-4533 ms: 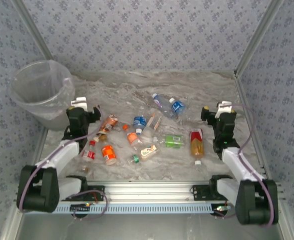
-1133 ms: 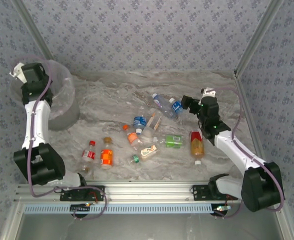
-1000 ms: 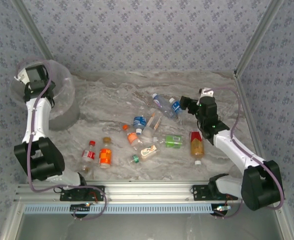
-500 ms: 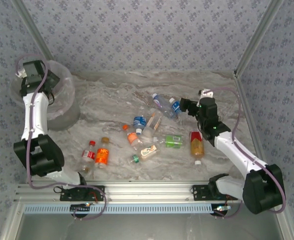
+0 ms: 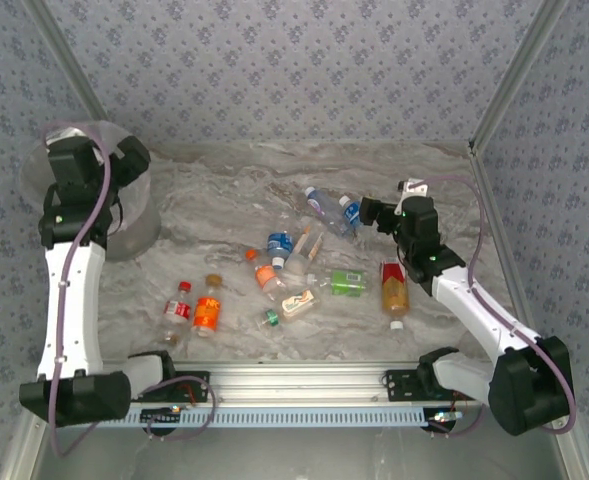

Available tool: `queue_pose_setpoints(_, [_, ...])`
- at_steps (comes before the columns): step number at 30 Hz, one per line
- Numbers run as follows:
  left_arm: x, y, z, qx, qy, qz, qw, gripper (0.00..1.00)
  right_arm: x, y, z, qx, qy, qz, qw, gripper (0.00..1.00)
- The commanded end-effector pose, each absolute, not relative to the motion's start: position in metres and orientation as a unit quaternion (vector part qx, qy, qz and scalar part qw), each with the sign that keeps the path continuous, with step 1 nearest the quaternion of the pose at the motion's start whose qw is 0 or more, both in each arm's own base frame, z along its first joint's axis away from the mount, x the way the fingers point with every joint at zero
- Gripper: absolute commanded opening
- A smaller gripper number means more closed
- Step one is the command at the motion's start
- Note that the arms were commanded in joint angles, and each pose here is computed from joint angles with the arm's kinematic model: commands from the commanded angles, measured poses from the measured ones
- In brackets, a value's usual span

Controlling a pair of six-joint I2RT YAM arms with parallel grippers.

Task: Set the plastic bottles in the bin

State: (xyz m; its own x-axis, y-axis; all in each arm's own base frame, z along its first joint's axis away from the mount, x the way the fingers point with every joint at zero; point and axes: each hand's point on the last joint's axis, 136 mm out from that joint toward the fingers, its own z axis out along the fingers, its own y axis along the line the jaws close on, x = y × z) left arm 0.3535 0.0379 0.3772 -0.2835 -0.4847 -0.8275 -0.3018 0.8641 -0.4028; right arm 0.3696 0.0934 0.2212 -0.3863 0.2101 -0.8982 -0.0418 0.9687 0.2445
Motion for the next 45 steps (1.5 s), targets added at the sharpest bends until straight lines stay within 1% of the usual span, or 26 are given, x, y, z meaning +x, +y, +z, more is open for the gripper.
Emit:
queue_pose_setpoints(1, [0.335, 0.026, 0.368, -0.206, 0.816, -0.067, 0.536, 0.99, 0.367, 0.097, 0.215, 0.045, 0.832, 0.117, 0.541, 1.00])
queue_pose_setpoints(6, [0.311, -0.018, 0.361, -0.122, 0.827, -0.145, 0.529, 1.00, 0.366, 0.102, 0.203, 0.039, 0.851, 0.120, 0.510, 1.00])
queue_pose_setpoints(8, [0.300, -0.027, 0.346, -0.120, 0.835, -0.169, 0.510, 1.00, 0.367, 0.103, 0.200, 0.042, 0.852, 0.121, 0.507, 1.00])
queue_pose_setpoints(9, [0.294, -0.031, 0.334, -0.125, 0.844, -0.181, 0.490, 0.99, 0.367, 0.103, 0.200, 0.043, 0.852, 0.123, 0.506, 1.00])
queue_pose_setpoints(11, [0.278, -0.036, 0.299, -0.146, 0.875, -0.191, 0.421, 0.99, 0.367, 0.104, 0.199, 0.046, 0.853, 0.126, 0.505, 1.00])
queue_pose_setpoints(13, [0.258, -0.040, 0.261, -0.169, 0.907, -0.188, 0.336, 0.99, 0.368, 0.105, 0.198, 0.049, 0.853, 0.128, 0.504, 1.00])
queue_pose_setpoints(16, [0.231, -0.048, 0.221, -0.192, 0.934, -0.182, 0.240, 0.99, 0.370, 0.107, 0.196, 0.050, 0.854, 0.131, 0.502, 1.00])
queue_pose_setpoints(19, [0.212, -0.058, 0.187, -0.228, 0.937, -0.192, 0.183, 0.99, 0.371, 0.111, 0.194, 0.047, 0.855, 0.132, 0.499, 1.00])
queue_pose_setpoints(21, [0.205, -0.063, 0.162, -0.254, 0.932, -0.205, 0.160, 0.99, 0.372, 0.114, 0.194, 0.044, 0.855, 0.135, 0.499, 1.00])
queue_pose_setpoints(23, [0.198, -0.054, 0.137, -0.281, 0.932, -0.177, 0.143, 0.99, 0.373, 0.117, 0.193, 0.041, 0.854, 0.136, 0.500, 1.00])
queue_pose_setpoints(27, [0.178, -0.018, 0.096, -0.332, 0.933, -0.065, 0.125, 1.00, 0.375, 0.121, 0.191, 0.037, 0.853, 0.137, 0.502, 1.00])
queue_pose_setpoints(31, [0.178, -0.005, 0.088, -0.332, 0.933, -0.003, 0.138, 0.99, 0.375, 0.124, 0.190, 0.028, 0.856, 0.131, 0.500, 1.00])
queue_pose_setpoints(33, [0.176, -0.005, 0.081, -0.326, 0.937, 0.012, 0.127, 0.99, 0.374, 0.125, 0.190, 0.026, 0.856, 0.127, 0.500, 1.00])
queue_pose_setpoints(37, [0.170, -0.018, 0.063, -0.317, 0.943, 0.004, 0.101, 0.99, 0.374, 0.125, 0.190, 0.025, 0.857, 0.123, 0.500, 1.00])
queue_pose_setpoints(40, [0.164, -0.012, 0.053, -0.318, 0.942, 0.029, 0.105, 0.99, 0.374, 0.126, 0.188, 0.025, 0.858, 0.121, 0.499, 1.00])
queue_pose_setpoints(45, [0.169, -0.020, 0.040, -0.299, 0.949, 0.010, 0.104, 0.99, 0.377, 0.130, 0.187, 0.020, 0.859, 0.120, 0.497, 1.00])
